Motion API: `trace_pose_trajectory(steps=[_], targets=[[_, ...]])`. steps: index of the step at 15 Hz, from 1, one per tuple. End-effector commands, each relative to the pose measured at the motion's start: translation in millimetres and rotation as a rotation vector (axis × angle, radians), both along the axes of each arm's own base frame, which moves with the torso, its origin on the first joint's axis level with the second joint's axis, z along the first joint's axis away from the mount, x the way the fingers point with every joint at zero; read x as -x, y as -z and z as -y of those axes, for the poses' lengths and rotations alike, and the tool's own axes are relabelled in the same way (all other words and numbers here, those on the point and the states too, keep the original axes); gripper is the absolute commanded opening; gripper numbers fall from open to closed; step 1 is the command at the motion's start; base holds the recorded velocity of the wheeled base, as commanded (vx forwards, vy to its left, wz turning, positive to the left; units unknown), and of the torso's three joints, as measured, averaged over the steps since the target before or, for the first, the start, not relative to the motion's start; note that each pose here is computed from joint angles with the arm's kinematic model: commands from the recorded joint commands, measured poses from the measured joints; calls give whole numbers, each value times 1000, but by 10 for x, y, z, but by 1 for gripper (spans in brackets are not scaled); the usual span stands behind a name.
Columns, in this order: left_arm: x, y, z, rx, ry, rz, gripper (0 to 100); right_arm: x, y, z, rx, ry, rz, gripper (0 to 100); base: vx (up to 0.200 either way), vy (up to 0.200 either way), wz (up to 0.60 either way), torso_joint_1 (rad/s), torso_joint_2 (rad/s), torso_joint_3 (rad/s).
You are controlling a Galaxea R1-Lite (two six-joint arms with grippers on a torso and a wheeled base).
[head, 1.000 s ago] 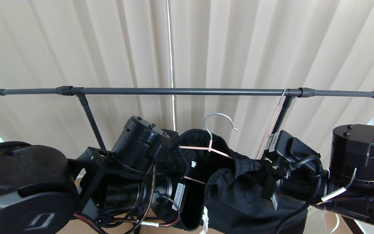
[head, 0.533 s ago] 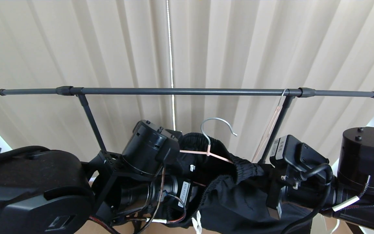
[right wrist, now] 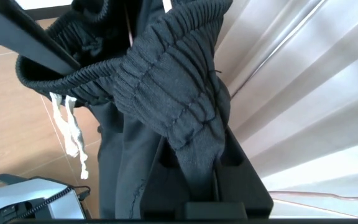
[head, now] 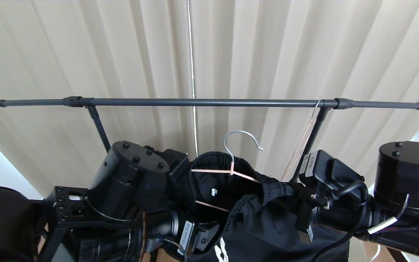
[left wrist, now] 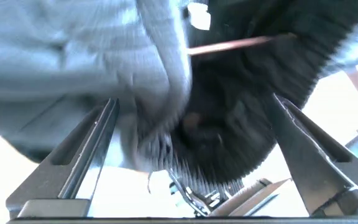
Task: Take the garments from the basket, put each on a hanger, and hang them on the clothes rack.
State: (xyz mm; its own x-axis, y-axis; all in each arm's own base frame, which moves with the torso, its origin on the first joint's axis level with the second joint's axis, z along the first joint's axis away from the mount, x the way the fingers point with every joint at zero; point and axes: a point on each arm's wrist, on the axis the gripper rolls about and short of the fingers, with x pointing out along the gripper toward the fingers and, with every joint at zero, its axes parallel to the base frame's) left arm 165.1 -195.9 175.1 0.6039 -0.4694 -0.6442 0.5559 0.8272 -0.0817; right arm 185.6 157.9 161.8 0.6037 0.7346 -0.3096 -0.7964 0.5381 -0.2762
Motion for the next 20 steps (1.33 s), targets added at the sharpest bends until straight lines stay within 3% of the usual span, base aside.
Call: trace_pose_trajectory(steps=[1,5,9,12,13,17,20], targets=[[157,-153,-159,37,26,52,100,-25,25,-4,6,3,-8,0,0,0,0,0,0,0],[270,-308,-392,53,35,136,100,-80,46,46,-10,-33,-32,0,0,0,0,0,0,0],[283,-546,-626,11,47,299,100,-101,58,93,-30,-83,-53,0,0,0,0,0,0,0],[287,-677,-708,8,51,366,100,-87,61,98,-38,-114,-61,0,0,0,0,0,0,0],[236,-668,-748,-38,64,388,100,-81,68,99,-40,-128,-66,0,0,0,0,0,0,0],[84,-696,-911,-47,346,444,100,-48,85,112,-50,-167,-76,0,0,0,0,0,0,0],[-194,-717,-954,-50,480,383,100,-38,97,115,-71,-183,-50,0,0,0,0,0,0,0]])
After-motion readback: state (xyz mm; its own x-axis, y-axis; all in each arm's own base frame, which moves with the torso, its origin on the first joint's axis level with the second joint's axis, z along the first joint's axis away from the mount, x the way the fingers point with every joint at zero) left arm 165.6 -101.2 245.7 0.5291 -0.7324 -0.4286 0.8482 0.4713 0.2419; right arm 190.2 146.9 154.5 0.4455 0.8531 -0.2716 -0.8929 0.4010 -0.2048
